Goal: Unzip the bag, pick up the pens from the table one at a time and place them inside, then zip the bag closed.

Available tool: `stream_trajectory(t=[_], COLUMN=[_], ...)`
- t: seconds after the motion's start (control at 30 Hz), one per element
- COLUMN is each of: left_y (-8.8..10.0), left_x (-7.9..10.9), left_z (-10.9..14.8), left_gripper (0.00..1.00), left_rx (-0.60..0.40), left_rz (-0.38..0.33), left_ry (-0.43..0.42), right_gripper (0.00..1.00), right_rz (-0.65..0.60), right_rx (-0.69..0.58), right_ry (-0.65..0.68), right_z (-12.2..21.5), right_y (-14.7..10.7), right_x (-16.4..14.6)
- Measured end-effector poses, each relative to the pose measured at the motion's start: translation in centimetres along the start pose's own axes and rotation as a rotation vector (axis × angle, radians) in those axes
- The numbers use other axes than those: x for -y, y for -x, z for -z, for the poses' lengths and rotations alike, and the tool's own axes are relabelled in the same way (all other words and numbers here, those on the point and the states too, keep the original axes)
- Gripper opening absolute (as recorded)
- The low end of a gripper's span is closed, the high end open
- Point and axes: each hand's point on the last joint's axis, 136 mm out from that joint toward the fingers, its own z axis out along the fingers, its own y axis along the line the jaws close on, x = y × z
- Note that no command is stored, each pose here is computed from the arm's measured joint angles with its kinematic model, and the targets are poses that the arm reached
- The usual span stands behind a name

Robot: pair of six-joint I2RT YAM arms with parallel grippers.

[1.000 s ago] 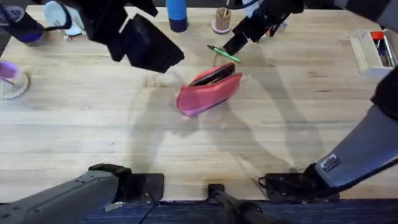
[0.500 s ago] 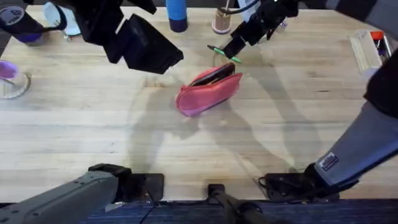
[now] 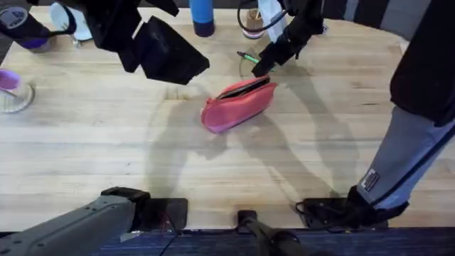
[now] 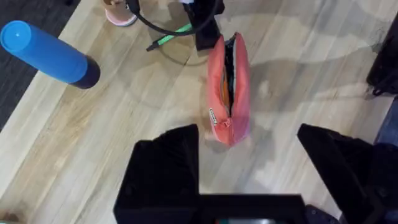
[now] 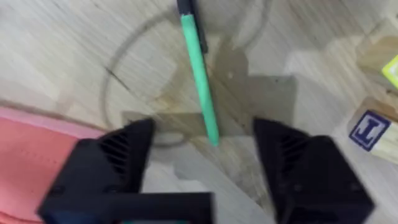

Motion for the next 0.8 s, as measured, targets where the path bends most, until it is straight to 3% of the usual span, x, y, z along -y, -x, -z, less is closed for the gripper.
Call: stream_trajectory(t=[0.1,0.27,0.43,0.8], left_y=[0.0,0.0,0.0,0.0], left_x=[0.0,0.0,0.0,0.0], left_z=[0.0,0.0,0.0,0.0], left_gripper=[0.993,0.994,0.994,0.994], left_rx=[0.000,0.000,0.000,0.000], left_rz=[0.000,0.000,0.000,0.000], left_ry=[0.000,0.000,0.000,0.000], right_gripper=[0.668,0.412,0.053,0.030], right_rz=[-0.007,-0.008,-0.012,0.023], right_rx=[0.001,-0.001,-0.003,-0.055], right_ry=[-0.007,-0.006,-0.005,0.024], right_z=[0.0,0.0,0.0,0.4], right_y=[0.0,0.0,-0.1,-1.3], right_x=[0.1,0.1,0.1,-0.6])
